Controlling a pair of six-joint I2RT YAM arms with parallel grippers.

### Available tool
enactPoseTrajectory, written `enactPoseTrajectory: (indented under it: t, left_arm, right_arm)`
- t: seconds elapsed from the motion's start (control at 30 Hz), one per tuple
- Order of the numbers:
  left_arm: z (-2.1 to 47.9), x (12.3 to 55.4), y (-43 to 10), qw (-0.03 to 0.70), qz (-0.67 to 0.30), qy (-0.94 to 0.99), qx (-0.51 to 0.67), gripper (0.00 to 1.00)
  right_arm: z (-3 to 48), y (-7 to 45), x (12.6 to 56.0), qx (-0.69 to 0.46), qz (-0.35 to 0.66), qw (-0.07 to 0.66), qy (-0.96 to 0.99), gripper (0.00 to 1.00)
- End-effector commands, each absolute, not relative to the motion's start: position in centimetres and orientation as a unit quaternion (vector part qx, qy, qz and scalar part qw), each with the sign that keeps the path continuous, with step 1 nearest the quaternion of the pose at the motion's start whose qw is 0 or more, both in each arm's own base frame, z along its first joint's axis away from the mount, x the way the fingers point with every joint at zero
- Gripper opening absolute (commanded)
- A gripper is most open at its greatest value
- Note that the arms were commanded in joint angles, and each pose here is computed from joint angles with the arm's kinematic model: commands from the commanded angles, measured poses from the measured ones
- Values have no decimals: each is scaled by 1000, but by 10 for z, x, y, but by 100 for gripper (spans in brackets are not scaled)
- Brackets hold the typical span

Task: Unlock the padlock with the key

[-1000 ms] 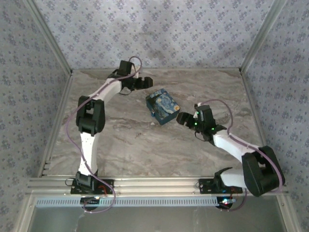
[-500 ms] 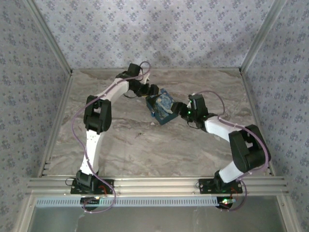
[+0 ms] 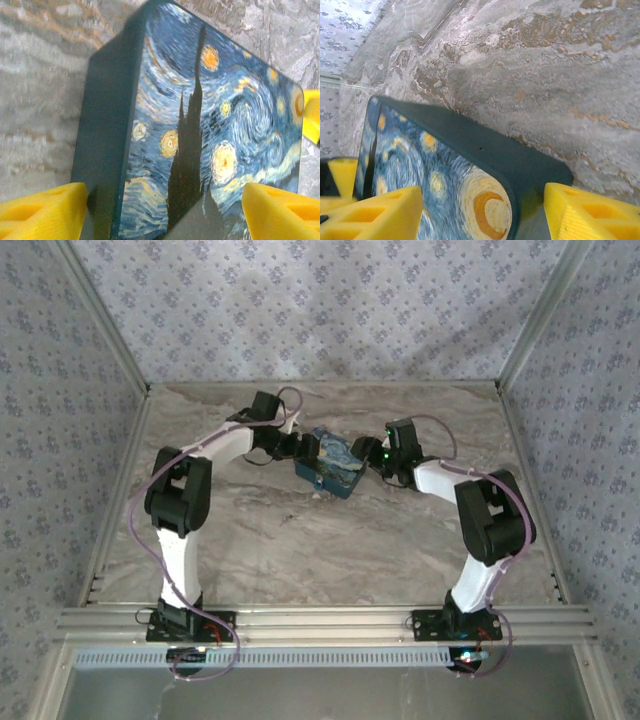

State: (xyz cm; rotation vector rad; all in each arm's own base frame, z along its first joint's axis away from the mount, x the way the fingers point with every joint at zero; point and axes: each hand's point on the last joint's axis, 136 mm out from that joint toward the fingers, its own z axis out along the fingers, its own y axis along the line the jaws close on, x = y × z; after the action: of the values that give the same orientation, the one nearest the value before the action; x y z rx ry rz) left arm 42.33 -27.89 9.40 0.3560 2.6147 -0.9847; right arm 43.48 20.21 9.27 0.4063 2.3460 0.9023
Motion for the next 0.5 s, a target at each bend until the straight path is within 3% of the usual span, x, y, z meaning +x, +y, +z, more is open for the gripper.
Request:
enactPoseTrajectory:
  t: [0.0,0.27,0.47]
  left_arm:
    - [122,413,-292,196,-369,898,138,80]
    - [115,404,-274,219,-343,907,106,80]
    - [119,407,-265,234,-328,910,95,81]
  right_arm:
    - [99,223,446,126,362,278,881,65]
    - [105,251,474,98,381,265,880,59]
    - [97,249,469,97,371,259,887,62]
